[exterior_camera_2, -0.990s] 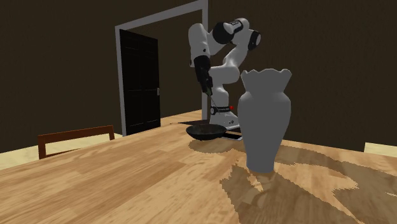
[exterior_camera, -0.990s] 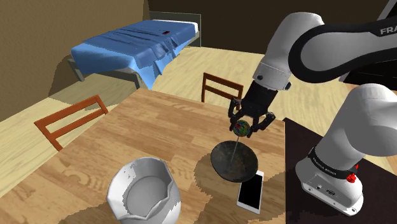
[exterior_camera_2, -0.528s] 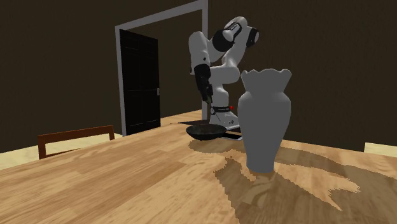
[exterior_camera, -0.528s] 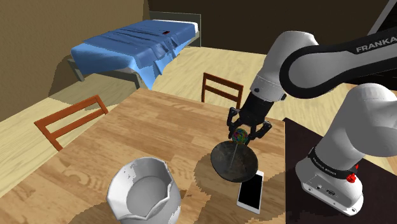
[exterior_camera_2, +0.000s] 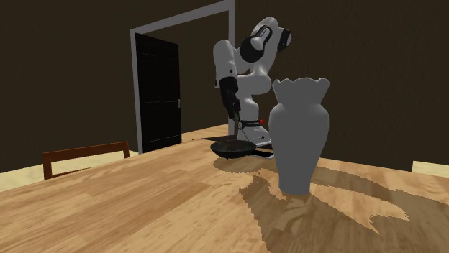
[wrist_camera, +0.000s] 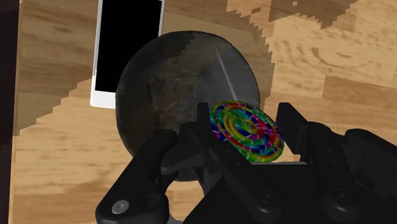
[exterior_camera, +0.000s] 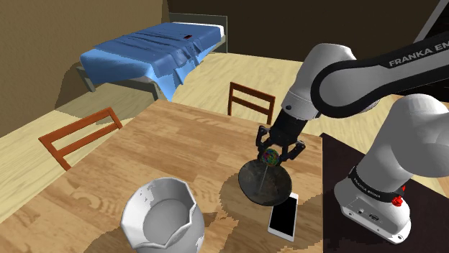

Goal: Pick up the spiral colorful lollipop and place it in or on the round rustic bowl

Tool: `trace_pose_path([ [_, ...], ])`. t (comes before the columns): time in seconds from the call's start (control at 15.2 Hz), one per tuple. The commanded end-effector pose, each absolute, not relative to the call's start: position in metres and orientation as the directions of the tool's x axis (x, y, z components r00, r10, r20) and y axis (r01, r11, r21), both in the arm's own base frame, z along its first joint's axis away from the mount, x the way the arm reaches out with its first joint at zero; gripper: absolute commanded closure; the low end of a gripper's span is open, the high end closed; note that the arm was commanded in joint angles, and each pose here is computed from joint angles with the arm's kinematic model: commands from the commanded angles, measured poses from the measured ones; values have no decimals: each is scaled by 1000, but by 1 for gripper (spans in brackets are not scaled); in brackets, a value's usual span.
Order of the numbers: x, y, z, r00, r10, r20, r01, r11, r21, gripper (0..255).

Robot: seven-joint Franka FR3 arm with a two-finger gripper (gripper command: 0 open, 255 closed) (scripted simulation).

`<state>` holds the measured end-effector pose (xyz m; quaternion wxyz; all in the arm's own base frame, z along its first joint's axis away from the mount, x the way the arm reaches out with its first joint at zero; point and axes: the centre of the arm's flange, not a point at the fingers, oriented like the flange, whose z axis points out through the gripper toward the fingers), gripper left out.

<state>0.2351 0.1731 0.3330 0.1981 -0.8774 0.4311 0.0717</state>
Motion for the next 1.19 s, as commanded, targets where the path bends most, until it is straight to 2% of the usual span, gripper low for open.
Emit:
trace_pose_path([
  [0.0, 235, 173, 333, 618, -728, -297, -785, -550, -286, 255],
  [0.07, 235, 173, 333, 618, -728, -297, -785, -550, -286, 0],
  [0.4, 235, 173, 333, 618, -728, -297, -785, -550, -286, 0],
  [0.66, 233, 153, 378, 618, -728, -297, -785, -550, -286, 0],
  [1.12, 233, 153, 378, 618, -728, -297, -785, -550, -286, 0],
])
